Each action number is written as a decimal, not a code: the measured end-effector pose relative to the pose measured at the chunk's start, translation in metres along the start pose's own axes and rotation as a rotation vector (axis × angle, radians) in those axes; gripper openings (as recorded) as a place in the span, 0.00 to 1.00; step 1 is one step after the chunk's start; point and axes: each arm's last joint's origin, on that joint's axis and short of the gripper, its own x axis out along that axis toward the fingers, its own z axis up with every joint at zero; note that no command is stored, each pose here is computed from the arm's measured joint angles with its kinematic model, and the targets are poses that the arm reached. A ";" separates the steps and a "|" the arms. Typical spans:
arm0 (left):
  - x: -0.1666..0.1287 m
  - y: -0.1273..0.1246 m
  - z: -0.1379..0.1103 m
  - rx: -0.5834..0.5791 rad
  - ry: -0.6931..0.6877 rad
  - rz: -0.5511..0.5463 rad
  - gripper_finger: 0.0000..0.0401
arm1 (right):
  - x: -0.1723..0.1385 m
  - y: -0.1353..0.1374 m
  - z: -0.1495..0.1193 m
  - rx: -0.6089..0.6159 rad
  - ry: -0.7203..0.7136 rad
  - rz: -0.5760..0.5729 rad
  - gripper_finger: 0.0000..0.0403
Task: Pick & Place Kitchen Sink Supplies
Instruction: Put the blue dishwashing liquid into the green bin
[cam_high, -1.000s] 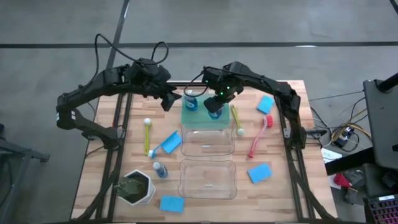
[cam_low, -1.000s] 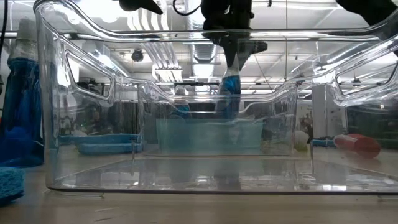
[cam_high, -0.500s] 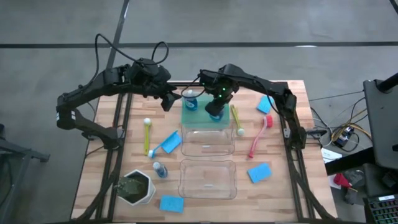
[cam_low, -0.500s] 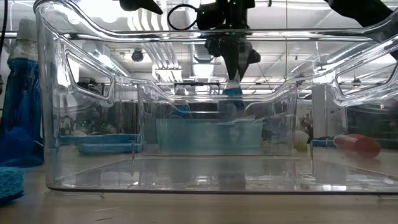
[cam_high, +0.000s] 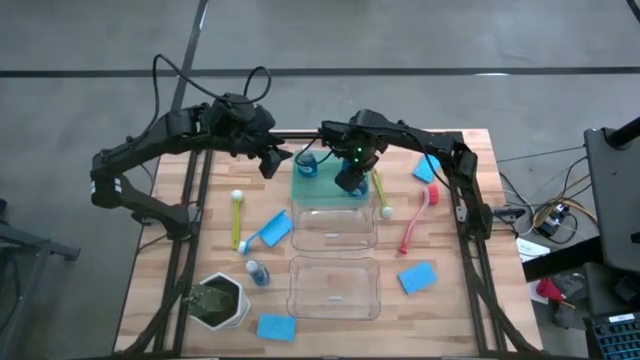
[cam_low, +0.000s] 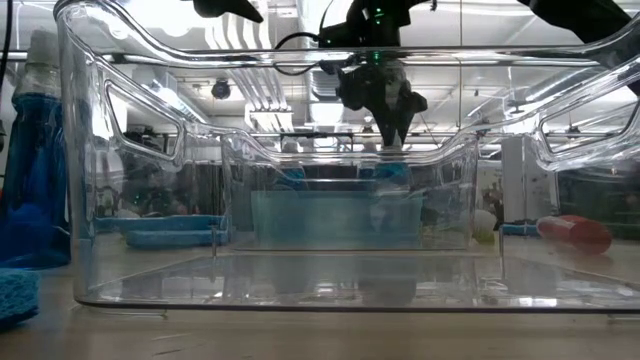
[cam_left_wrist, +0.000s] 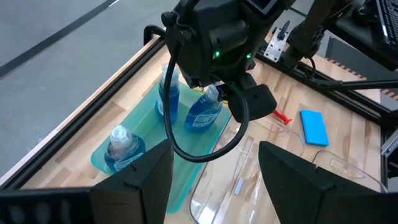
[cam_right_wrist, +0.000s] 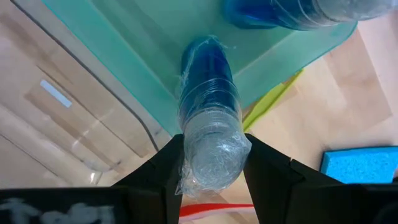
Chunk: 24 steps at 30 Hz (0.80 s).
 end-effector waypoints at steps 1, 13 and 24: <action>0.000 0.000 0.000 0.000 0.000 0.001 0.57 | 0.000 0.000 0.000 0.000 -0.001 0.000 0.34; 0.000 0.000 0.000 0.012 0.001 0.002 0.57 | -0.002 0.001 -0.003 -0.003 0.003 0.020 0.50; 0.000 0.000 0.000 0.026 0.002 0.003 0.57 | -0.038 0.001 -0.013 0.046 -0.096 0.102 0.63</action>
